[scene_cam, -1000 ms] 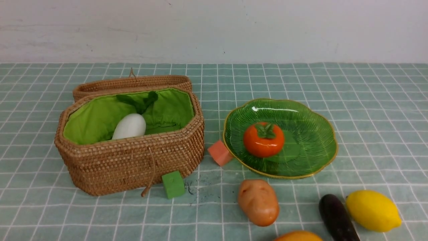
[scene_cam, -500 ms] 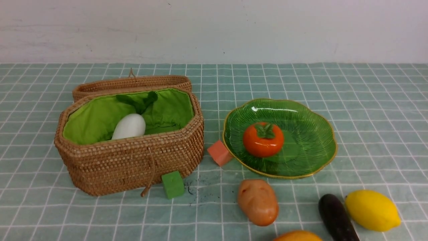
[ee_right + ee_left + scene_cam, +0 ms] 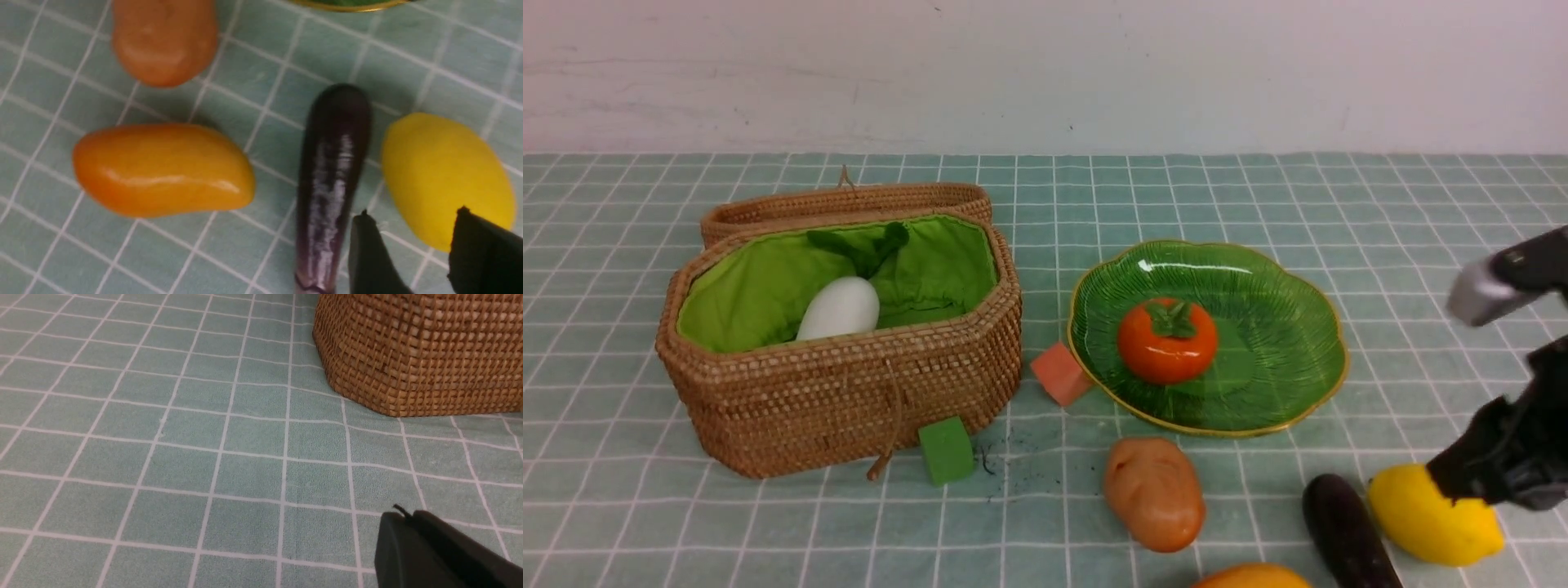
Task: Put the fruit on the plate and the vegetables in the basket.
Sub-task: Use the right arm to grab a lemon and put it into the right plate
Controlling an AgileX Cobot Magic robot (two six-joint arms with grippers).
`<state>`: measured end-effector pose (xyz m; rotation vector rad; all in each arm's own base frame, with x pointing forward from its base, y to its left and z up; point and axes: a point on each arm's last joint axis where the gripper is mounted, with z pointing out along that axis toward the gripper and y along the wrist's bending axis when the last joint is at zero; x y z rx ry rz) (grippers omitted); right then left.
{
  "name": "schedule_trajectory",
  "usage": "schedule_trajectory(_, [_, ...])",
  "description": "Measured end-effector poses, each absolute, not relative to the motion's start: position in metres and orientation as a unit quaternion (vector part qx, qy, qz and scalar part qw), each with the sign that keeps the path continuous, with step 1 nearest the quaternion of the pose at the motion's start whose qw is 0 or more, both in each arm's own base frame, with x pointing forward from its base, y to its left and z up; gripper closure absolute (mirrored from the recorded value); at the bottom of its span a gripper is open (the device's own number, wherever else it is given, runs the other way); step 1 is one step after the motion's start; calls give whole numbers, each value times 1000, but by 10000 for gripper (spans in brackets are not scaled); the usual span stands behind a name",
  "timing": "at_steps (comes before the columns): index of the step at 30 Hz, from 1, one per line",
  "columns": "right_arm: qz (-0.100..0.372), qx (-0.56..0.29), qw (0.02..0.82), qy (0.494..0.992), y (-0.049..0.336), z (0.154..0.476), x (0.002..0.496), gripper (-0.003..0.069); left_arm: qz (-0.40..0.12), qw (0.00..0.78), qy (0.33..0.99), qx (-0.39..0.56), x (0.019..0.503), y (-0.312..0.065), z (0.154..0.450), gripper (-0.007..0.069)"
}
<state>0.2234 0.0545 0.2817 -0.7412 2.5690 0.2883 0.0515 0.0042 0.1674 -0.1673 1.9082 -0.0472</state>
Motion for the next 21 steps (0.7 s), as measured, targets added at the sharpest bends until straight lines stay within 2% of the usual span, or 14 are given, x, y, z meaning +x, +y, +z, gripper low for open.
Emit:
schedule_trajectory(3, [55,-296,174,938,64,265,227,165,-20,575,815,-71,51,4,167,608])
schedule_trajectory(4, [51,-296,171,938,64,264,228,165,-20,575,815,-71,51,4,167,608])
schedule_trajectory(5, [22,-297,152,943,62,256,232,70,-20,575,815,-71,51,4,167,608])
schedule_trajectory(6, [-3,-293,139,946,60,249,238,18,-20,575,815,-71,51,4,167,608])
schedule_trajectory(8, [-26,-287,134,948,57,241,245,-10,-20,575,815,-71,51,4,167,608])
schedule_trajectory(11, [-48,-285,132,948,57,225,260,-10,-20,575,815,-71,51,4,167,608])
schedule_trajectory(14, [-48,-286,132,948,59,214,268,0,-20,575,815,-71,51,4,167,608])
schedule_trajectory(17, [-52,-298,102,948,62,191,280,71,-20,575,815,-71,51,4,167,608])
schedule_trajectory(18, [-53,-301,95,947,63,191,283,97,-20,575,815,-71,51,4,167,608])
schedule_trajectory(21, [-50,-305,57,949,64,197,287,103,-20,575,815,-71,51,4,167,608])
